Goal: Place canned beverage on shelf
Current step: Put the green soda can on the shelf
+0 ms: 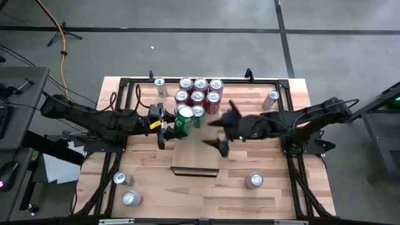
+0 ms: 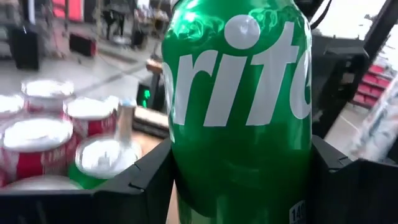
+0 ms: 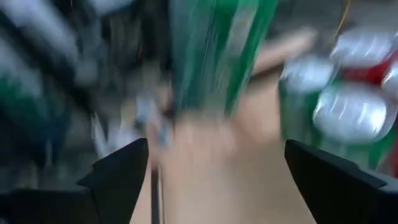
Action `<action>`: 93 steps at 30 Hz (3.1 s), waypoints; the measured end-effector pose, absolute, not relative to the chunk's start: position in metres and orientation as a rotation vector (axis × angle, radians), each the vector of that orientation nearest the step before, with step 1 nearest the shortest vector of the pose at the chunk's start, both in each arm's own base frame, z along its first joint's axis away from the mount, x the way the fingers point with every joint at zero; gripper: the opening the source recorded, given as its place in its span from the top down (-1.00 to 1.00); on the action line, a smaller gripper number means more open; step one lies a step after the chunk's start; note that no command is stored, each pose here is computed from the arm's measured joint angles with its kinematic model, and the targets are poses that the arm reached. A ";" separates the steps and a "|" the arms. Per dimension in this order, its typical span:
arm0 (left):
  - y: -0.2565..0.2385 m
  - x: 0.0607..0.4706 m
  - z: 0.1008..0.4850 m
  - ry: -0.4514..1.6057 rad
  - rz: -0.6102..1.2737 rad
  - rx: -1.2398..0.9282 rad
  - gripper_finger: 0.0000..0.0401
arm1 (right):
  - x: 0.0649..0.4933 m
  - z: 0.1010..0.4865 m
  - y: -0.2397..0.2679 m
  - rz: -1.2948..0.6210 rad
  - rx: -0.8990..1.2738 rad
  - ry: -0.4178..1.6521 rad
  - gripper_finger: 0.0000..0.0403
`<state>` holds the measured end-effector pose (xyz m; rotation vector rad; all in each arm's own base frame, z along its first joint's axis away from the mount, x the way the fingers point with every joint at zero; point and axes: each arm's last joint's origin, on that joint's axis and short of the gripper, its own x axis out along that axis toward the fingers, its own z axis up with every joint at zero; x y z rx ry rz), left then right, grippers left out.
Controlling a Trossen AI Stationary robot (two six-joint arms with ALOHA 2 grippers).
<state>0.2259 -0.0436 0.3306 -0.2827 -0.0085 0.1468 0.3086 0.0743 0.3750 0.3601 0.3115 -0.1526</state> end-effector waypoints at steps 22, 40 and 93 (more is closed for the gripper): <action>-0.041 0.279 0.316 -0.107 0.177 -0.279 0.03 | 0.335 0.373 0.046 -0.234 0.382 -0.029 -0.76; -0.028 0.218 0.353 -0.084 0.081 -0.320 -0.71 | 0.298 0.389 0.048 -0.225 0.293 0.083 -0.42; -0.013 0.153 0.379 -0.182 0.231 -0.269 -0.71 | 0.289 0.260 0.007 -0.466 0.124 0.104 -0.42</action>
